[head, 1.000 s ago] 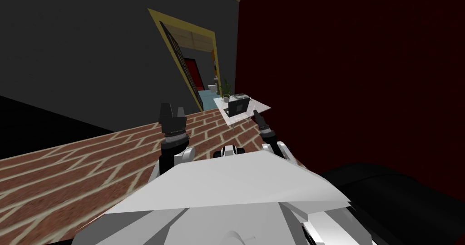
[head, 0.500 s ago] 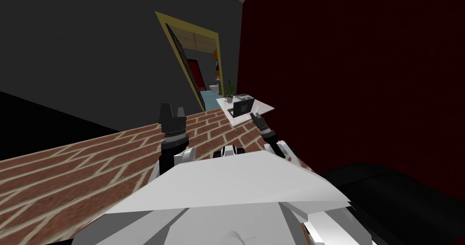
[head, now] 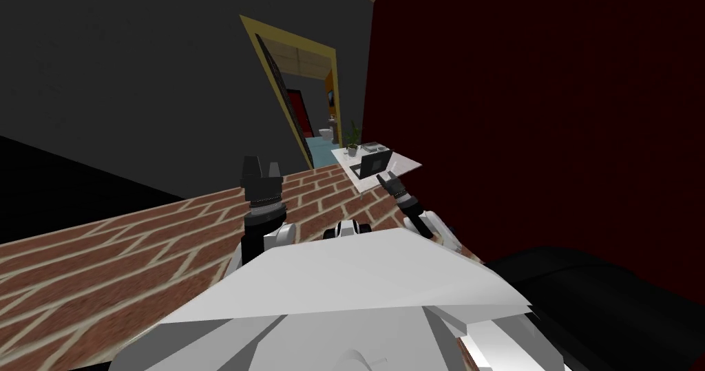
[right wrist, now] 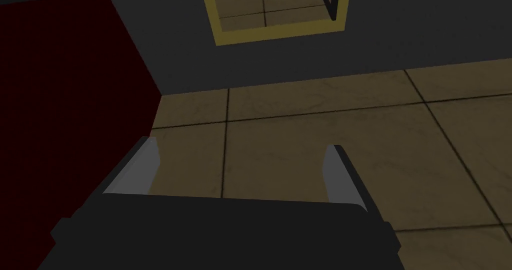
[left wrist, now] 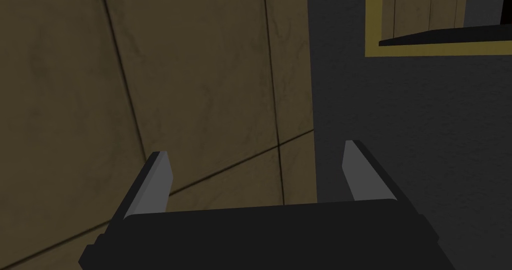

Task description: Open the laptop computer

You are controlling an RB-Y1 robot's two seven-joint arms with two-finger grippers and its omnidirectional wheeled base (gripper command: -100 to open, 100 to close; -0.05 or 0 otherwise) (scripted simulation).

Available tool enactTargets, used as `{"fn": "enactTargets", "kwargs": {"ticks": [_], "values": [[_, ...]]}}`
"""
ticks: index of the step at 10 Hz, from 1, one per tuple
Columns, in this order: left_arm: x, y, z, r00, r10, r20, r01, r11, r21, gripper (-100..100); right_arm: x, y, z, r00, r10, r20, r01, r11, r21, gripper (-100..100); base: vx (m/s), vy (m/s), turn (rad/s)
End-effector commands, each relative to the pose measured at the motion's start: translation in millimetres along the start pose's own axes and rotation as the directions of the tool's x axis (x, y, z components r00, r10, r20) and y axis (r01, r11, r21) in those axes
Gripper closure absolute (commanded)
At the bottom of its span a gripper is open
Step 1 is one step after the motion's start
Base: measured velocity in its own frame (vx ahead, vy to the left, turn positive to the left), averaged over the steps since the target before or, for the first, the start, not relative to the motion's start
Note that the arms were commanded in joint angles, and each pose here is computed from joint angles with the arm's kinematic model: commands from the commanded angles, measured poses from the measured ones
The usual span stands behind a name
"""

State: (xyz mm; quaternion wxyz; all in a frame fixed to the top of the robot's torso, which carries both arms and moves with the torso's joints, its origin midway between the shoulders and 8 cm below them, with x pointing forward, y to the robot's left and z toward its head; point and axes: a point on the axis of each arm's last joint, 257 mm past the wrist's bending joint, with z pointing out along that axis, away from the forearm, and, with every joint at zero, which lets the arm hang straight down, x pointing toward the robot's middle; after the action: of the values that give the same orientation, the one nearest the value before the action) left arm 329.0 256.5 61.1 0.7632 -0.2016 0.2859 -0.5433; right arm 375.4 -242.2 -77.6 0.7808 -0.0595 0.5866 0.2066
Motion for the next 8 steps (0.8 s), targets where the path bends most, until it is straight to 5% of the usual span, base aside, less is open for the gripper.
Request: {"fn": "enactTargets", "kwargs": {"ticks": [1, 4, 8], "values": [[0.0, 0.0, 0.0, 1.0000, 0.000, 0.000, 0.000, 1.0000, 0.000, 0, 12.5, -8, -1.7, 0.986, -0.158, -0.056, 0.157, 0.987, -0.022, -100, 0.062, 0.118, 0.014], [0.0, 0.0, 0.0, 1.0000, 0.000, 0.000, 0.000, 1.0000, 0.000, 0, 25.9, -22, -2.0, 0.929, -0.350, -0.116, 0.345, 0.937, -0.061, -100, 0.068, 0.125, 0.010], [0.0, 0.0, 0.0, 1.0000, 0.000, 0.000, 0.000, 1.0000, 0.000, 0, 37.8, -48, 0.1, 0.811, -0.560, -0.170, 0.547, 0.828, -0.119, -100, 0.090, 0.090, 0.007]]}}
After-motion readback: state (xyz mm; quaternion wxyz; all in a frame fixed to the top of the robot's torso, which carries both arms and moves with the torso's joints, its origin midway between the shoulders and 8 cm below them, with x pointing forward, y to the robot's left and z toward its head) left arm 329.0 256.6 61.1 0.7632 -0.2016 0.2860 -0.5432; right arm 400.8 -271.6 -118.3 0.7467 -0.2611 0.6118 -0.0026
